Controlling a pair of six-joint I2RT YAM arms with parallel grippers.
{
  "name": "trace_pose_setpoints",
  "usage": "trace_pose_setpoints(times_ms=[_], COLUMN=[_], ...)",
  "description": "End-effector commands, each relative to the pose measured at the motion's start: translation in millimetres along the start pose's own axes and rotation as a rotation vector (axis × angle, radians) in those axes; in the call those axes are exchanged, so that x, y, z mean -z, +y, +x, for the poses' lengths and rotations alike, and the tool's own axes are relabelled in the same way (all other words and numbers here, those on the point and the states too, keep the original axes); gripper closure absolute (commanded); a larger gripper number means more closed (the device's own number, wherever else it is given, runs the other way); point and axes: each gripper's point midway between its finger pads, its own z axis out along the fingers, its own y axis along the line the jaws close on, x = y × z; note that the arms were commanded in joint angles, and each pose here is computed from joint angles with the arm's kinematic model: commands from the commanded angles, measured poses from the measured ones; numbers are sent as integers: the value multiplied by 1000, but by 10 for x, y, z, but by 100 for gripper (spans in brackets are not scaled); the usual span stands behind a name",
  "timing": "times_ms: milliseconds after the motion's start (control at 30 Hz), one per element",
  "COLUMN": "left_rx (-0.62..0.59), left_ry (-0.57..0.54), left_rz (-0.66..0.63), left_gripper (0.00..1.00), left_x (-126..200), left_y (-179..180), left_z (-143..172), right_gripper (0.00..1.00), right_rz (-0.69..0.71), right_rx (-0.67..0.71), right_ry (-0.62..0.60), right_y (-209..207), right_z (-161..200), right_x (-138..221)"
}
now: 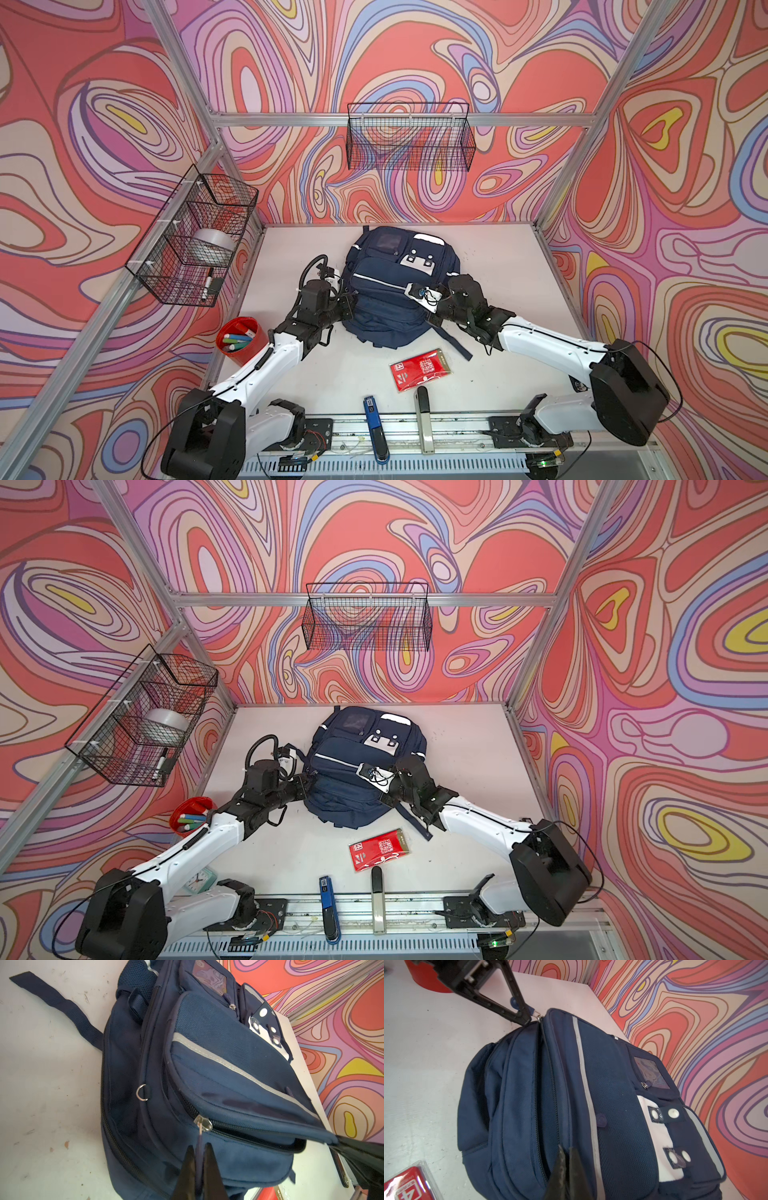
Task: Pack books, pencil case, and school supplies into a backpack
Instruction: Unzip the student bag at the center of the table.
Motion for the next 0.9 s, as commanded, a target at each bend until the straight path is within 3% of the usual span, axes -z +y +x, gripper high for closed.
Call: trace_pose_setpoints(times_ms=[0, 167, 233, 300, 333, 433, 600, 867], left_rx=[4, -18, -18, -26, -26, -35, -52, -59], left_ry=[-29, 30, 49, 53, 53, 50, 68, 50], left_rz=[16, 72, 90, 100, 103, 116, 135, 127], left_gripper=[100, 100, 100, 100, 100, 100, 100, 100], left_x=[152, 177, 151, 127, 119, 104, 88, 153], left_y=[-144, -431, -494, -535, -546, -595, -686, -686], left_z=[43, 284, 355, 374, 370, 344, 365, 331], right_gripper=[100, 98, 67, 30, 24, 18, 18, 36], right_rz=[145, 196, 113, 75, 79, 15, -67, -219], right_rx=[-68, -70, 1, 131, 157, 124, 208, 296], right_ry=[143, 177, 135, 49, 8, -55, -56, -52], right_y=[-303, -483, -320, -33, 36, 158, 349, 578], right_z=[411, 487, 342, 94, -21, -263, -389, -386], right_x=[11, 8, 5, 28, 46, 60, -217, -597])
